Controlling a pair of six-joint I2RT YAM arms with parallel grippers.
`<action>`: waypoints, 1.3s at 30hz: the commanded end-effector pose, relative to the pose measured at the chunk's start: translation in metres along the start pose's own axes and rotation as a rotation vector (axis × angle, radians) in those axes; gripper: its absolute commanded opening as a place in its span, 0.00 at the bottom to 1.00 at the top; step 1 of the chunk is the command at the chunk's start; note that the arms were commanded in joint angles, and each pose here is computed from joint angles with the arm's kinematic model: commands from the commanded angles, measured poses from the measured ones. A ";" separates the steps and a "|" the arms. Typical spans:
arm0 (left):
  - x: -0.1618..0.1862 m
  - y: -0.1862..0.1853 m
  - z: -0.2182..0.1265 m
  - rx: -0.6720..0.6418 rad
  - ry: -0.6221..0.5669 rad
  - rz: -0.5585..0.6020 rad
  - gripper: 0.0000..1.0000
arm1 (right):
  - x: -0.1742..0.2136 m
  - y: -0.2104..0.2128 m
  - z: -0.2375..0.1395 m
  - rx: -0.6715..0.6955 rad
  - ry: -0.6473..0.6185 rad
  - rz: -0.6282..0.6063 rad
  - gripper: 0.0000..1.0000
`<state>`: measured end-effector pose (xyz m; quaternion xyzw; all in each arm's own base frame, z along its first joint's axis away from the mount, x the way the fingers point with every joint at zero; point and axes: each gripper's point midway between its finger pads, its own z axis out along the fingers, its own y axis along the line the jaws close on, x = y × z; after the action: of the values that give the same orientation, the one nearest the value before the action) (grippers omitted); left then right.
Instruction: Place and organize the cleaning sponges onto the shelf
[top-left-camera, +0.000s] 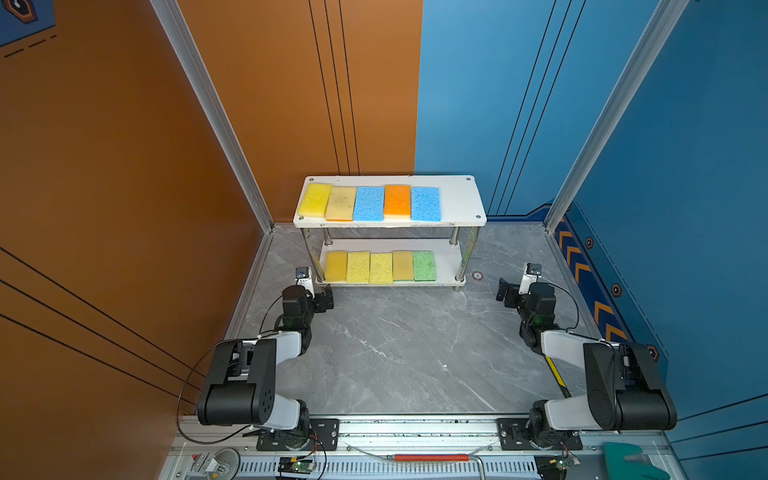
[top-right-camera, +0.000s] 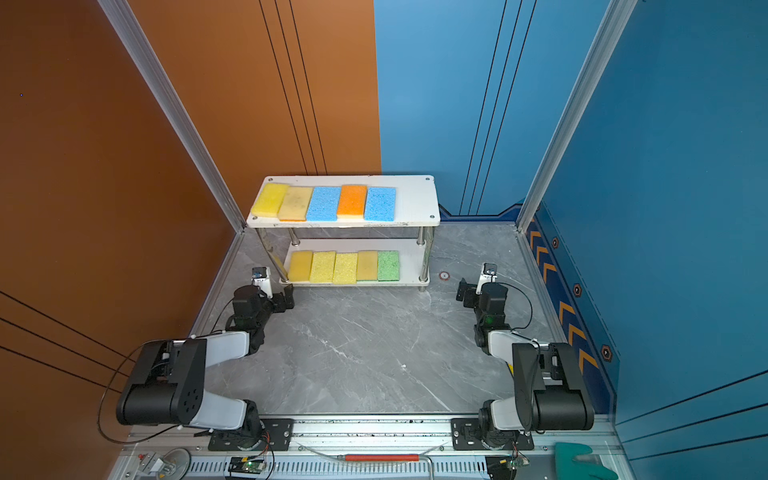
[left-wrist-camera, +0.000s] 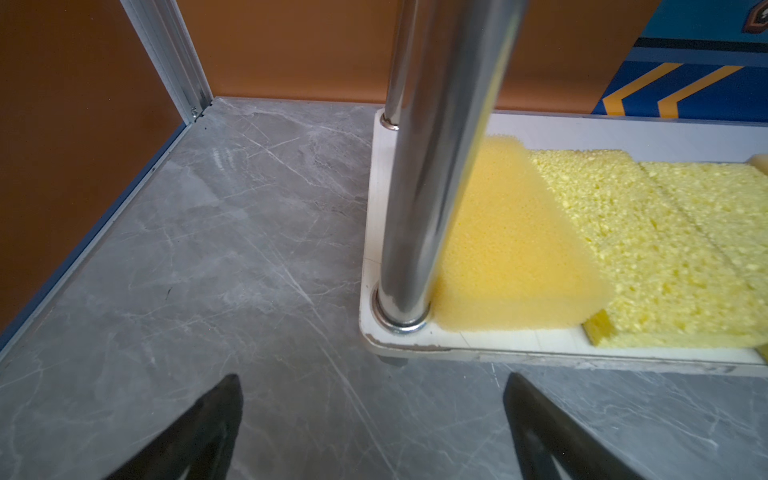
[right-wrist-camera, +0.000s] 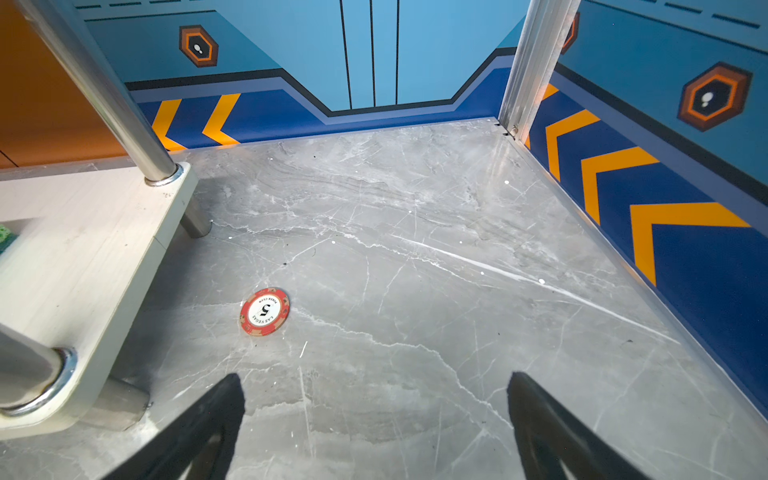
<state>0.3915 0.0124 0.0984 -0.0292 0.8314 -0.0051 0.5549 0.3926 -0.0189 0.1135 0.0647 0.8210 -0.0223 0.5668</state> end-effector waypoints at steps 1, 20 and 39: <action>0.000 -0.008 0.000 0.061 -0.043 0.029 0.98 | -0.001 0.002 -0.004 -0.023 -0.036 0.002 1.00; 0.006 0.012 0.003 -0.064 -0.084 -0.007 0.98 | 0.016 0.018 -0.024 -0.106 -0.178 -0.056 1.00; 0.005 0.008 0.004 -0.070 -0.077 0.019 0.98 | 0.020 0.007 0.009 -0.049 -0.021 -0.016 1.00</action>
<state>0.3892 0.0188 0.0891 -0.0408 0.8121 0.0232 0.5816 0.3970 -0.0074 0.0976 0.0323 0.8047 -0.0071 0.5927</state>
